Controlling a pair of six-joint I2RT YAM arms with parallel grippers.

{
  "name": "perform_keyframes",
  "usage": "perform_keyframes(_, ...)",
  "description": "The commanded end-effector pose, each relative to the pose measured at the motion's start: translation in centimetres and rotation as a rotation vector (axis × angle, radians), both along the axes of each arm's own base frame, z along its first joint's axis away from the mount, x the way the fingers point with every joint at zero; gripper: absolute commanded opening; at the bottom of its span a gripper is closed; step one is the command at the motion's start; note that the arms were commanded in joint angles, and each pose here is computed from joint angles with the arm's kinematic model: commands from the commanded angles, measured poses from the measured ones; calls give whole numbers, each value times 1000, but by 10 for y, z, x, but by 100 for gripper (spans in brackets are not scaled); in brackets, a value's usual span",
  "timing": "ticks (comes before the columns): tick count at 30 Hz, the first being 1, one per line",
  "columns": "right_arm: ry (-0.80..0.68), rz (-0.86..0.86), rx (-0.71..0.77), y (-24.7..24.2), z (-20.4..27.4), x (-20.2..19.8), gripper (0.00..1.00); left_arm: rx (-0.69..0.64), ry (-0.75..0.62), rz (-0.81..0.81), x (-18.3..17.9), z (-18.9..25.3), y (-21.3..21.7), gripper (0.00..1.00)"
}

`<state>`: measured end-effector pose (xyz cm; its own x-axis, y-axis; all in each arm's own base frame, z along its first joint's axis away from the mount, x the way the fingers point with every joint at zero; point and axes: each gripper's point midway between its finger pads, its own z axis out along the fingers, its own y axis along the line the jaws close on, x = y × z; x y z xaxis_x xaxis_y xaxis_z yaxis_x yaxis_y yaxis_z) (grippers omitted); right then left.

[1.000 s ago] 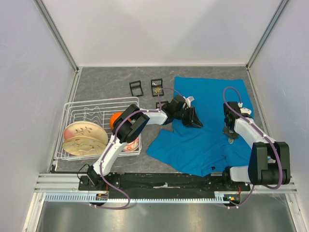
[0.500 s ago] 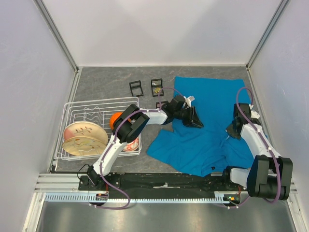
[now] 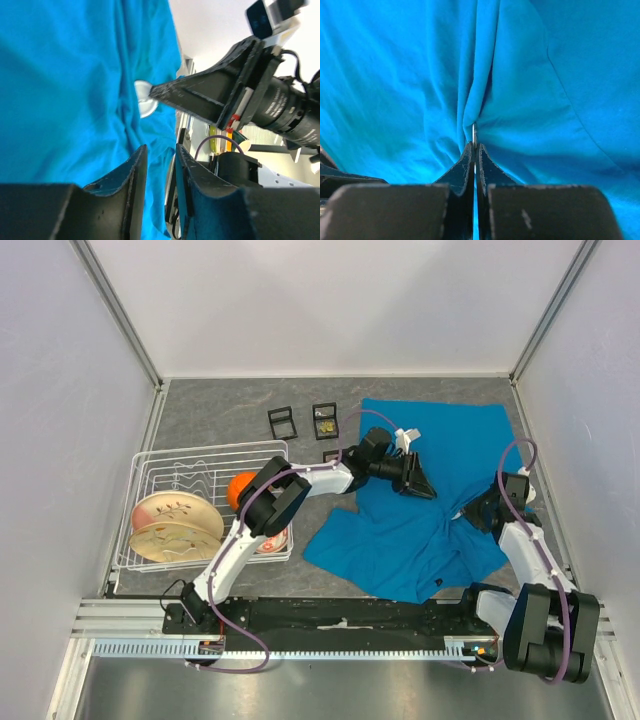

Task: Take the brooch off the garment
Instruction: Pick up the brooch from the clothes.

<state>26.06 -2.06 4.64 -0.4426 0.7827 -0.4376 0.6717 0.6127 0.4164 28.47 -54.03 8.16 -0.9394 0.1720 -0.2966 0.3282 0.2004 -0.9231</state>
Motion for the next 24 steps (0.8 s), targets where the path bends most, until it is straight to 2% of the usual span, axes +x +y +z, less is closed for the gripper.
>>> perform_keyframes(1,-62,21,55,7,1,2,0,-84,-2,-120,-23,15,-25,34)
perform_keyframes(3,-71,26,36,4,1,-2,0,-92,11,-144,-28,19,-37,29)
perform_keyframes(8,-35,31,27,0,-12,-15,2,-56,78,-127,-29,-8,-49,21)
perform_keyframes(11,27,8,35,-2,-23,-26,16,-37,111,-116,-30,-19,-50,19)
perform_keyframes(15,40,-2,43,-1,-25,-29,35,-29,119,-108,-28,-24,-50,18)
perform_keyframes(24,-37,20,30,-1,-11,-22,42,-3,126,-102,-28,-29,-50,15)
